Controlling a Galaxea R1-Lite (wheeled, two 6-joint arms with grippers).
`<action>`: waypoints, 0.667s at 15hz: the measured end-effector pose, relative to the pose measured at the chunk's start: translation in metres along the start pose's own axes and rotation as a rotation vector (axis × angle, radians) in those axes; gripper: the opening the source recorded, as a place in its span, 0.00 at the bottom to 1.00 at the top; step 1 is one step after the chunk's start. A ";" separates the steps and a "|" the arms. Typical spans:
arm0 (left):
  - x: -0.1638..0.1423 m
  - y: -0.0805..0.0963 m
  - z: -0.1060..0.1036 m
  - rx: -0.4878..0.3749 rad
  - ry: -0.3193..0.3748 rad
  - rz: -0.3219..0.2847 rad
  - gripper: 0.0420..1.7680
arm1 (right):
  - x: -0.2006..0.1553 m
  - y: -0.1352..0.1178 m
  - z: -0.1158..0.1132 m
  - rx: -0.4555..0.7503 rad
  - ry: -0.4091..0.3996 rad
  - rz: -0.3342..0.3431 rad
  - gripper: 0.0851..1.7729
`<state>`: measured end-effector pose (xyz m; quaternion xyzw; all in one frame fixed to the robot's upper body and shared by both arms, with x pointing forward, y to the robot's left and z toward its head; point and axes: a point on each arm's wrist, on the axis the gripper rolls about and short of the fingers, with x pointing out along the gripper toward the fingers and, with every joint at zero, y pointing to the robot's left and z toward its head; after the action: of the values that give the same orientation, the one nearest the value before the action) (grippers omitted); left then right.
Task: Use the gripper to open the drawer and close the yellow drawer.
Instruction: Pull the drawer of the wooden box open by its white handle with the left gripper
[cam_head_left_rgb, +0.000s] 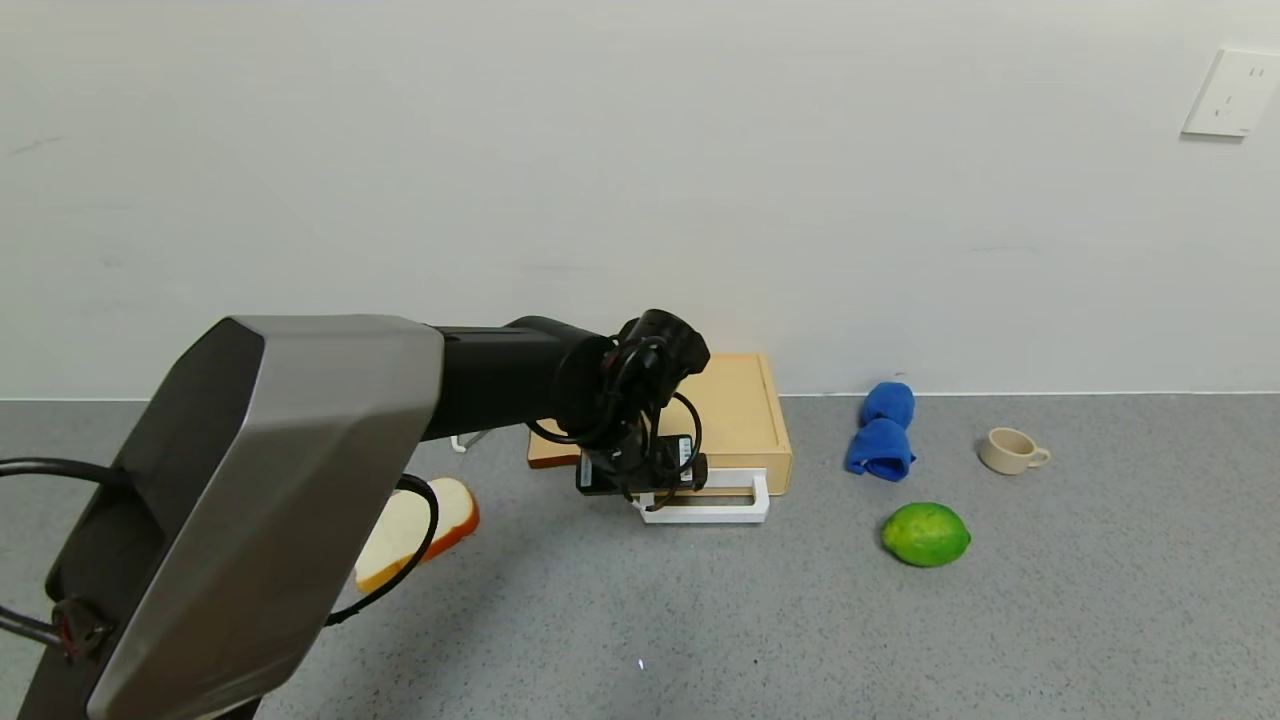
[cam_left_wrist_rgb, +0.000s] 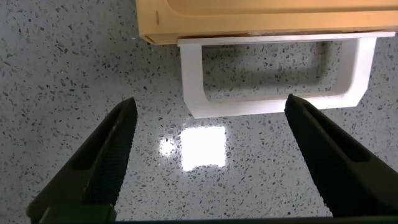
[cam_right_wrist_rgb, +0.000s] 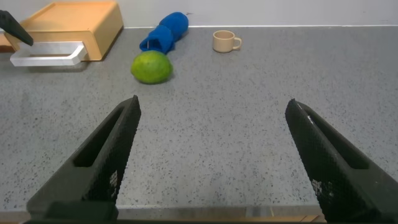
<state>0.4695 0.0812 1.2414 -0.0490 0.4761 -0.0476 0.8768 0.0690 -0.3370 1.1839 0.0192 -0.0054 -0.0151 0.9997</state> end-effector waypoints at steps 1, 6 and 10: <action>0.002 0.000 -0.001 -0.002 -0.001 0.008 0.97 | 0.000 0.000 0.000 0.000 0.000 0.000 0.96; 0.013 -0.002 -0.001 0.001 -0.016 0.014 0.97 | 0.000 0.000 0.000 0.000 0.000 0.000 0.96; 0.022 -0.004 -0.002 0.004 -0.029 0.015 0.97 | 0.000 0.000 0.000 0.000 0.000 0.000 0.96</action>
<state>0.4796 0.0746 1.2222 -0.0444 0.4637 -0.0413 0.8839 0.0690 -0.3370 1.1839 0.0193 -0.0054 -0.0151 0.9997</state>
